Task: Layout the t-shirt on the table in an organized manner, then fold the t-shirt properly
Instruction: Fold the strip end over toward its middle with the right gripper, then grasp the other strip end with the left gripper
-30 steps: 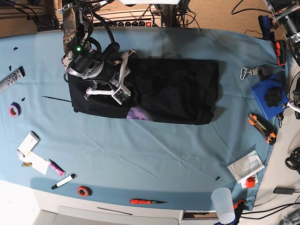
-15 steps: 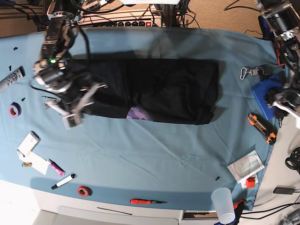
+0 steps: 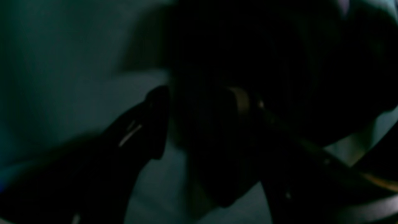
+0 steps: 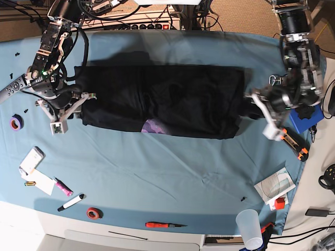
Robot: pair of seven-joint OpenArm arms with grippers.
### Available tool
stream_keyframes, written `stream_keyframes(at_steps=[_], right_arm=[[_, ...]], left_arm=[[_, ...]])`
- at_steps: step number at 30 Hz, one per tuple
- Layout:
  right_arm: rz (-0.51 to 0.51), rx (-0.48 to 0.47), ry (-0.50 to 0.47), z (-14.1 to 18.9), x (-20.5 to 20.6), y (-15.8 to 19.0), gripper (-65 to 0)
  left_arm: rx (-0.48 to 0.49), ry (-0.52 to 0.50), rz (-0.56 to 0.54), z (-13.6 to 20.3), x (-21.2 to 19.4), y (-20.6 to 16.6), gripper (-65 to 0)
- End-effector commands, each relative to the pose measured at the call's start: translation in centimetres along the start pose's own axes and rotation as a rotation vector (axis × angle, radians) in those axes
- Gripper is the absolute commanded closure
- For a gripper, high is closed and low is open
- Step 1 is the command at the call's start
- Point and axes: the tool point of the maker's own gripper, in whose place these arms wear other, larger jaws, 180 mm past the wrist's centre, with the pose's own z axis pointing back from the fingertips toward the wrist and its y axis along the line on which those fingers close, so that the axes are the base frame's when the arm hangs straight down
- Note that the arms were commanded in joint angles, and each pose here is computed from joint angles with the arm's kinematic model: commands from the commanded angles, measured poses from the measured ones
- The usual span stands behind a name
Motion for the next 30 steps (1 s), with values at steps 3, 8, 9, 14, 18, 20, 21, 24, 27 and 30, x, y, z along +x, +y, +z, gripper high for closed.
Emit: stream_keyframes(at_steps=[3,8,9,14,18,20,21,24,27,30], right_arm=[[-0.007,-0.010,-0.006,-0.3,0.2,-0.7,-18.9],[0.004,-0.030,0.006,-0.3,0.0,-1.2,-18.9],[0.004,-0.031,0.006,-0.3,0.0,-1.2,-18.9],[0.004,-0.030,0.006,-0.3,0.0,-1.1,-18.9],[0.004,-0.030,0.006,-0.3,0.0,-1.2,-18.9],[0.004,-0.030,0.006,-0.3,0.0,-1.2,-18.9],[0.004,-0.031,0.006,-0.3,0.0,-1.2,-18.9],[0.004,-0.030,0.009,-0.3,0.0,-1.2,-18.9],[0.004,-0.031,0.011,-0.3,-0.1,-1.2,-18.9],[0.004,-0.031,0.011,-0.3,-0.1,-1.2,-18.9]], left_arm=[[0.042,0.017,-0.040,-0.7,0.6,-0.3,-31.3],[0.159,0.065,-0.067,-1.6,-0.3,0.9,-31.8],[0.167,0.069,-0.060,-1.6,-0.4,1.0,-31.8],[0.149,0.093,-0.029,-1.8,-1.0,0.8,-31.8],[0.055,0.101,0.018,-2.6,-1.4,-1.5,-31.8],[0.012,0.083,0.040,-3.2,-1.2,-2.9,-31.8],[-0.003,0.076,0.048,-3.5,-1.0,-3.4,-31.8],[-0.032,0.058,0.065,-4.1,-0.8,-4.6,-31.8],[-0.049,0.044,0.075,-4.4,-0.6,-5.3,-31.8],[-0.039,0.024,0.072,-4.5,-0.2,-5.1,-29.7]])
